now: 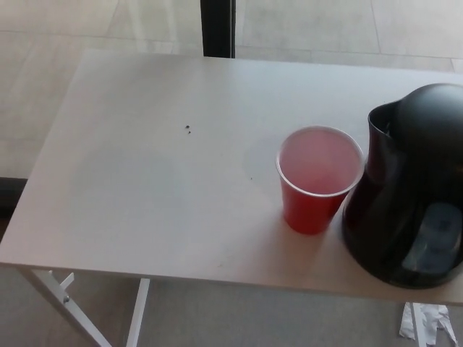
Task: The robot uses its right hand to lift up a kettle kept on the middle of the desk by its handle and tilt it into a glass kept next to it to pour out water
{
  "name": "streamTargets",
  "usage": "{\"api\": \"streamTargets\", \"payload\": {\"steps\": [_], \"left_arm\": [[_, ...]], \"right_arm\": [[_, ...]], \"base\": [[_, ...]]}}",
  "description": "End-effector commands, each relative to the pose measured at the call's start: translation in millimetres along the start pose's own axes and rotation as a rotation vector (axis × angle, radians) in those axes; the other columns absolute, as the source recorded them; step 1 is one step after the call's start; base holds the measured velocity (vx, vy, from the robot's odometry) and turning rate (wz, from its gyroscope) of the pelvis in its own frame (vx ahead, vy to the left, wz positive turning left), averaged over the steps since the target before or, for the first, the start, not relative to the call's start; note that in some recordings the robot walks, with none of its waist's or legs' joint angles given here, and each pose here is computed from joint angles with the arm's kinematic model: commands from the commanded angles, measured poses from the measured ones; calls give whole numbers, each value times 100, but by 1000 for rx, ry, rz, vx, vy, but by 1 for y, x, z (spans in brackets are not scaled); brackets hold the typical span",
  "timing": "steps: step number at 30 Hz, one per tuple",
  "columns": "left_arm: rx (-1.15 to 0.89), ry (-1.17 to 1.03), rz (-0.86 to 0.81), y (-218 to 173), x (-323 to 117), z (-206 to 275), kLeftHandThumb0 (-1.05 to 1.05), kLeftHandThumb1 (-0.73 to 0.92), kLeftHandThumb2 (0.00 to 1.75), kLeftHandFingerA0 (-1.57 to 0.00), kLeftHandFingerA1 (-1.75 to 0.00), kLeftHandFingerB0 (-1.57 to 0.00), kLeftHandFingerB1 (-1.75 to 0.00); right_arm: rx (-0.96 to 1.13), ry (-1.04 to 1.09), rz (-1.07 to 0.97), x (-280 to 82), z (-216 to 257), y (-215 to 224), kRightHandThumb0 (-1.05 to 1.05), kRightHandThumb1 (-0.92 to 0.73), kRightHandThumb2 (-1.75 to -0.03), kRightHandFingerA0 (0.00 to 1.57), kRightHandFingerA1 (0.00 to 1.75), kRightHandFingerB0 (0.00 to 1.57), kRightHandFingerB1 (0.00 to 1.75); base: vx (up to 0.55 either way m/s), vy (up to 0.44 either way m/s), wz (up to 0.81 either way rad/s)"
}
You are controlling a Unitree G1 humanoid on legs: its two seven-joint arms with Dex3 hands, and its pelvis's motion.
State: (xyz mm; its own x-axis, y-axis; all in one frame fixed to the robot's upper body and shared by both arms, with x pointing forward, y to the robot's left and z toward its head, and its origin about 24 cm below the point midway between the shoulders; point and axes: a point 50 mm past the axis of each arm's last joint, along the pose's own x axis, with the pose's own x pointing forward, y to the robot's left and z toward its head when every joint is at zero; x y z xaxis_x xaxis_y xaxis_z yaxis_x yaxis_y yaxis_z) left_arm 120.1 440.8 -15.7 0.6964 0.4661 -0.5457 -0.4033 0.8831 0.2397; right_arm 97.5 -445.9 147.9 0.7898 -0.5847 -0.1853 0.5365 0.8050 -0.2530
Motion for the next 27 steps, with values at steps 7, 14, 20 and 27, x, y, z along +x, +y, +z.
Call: {"api": "streamTargets", "payload": {"steps": [7,14,20,27], "left_arm": [[-54,10,36,3,-2,-5,-87,82,119,-46,-58,-30,-51],[-36,53,34,2,-1,-7,-89,92,79,-51,-50,-34,-39],[42,112,38,8,-6,-15,-89,92,80,-54,-55,-28,-43],[68,104,24,6,-4,-10,-94,92,81,-55,-53,-31,-42]], "right_arm": [[695,102,-646,-28,-78,-111,-54,-62,-61,0,0,0,0],[753,207,-733,-21,-131,-67,-39,-57,-57,0,15,0,0],[519,327,-519,-28,-151,-49,-64,-54,-69,0,33,0,0],[437,347,-513,-22,-150,-42,-64,-56,-74,0,56,0,0]], "base": [[0,0,0],[0,0,0],[0,0,0],[0,0,0]]}}
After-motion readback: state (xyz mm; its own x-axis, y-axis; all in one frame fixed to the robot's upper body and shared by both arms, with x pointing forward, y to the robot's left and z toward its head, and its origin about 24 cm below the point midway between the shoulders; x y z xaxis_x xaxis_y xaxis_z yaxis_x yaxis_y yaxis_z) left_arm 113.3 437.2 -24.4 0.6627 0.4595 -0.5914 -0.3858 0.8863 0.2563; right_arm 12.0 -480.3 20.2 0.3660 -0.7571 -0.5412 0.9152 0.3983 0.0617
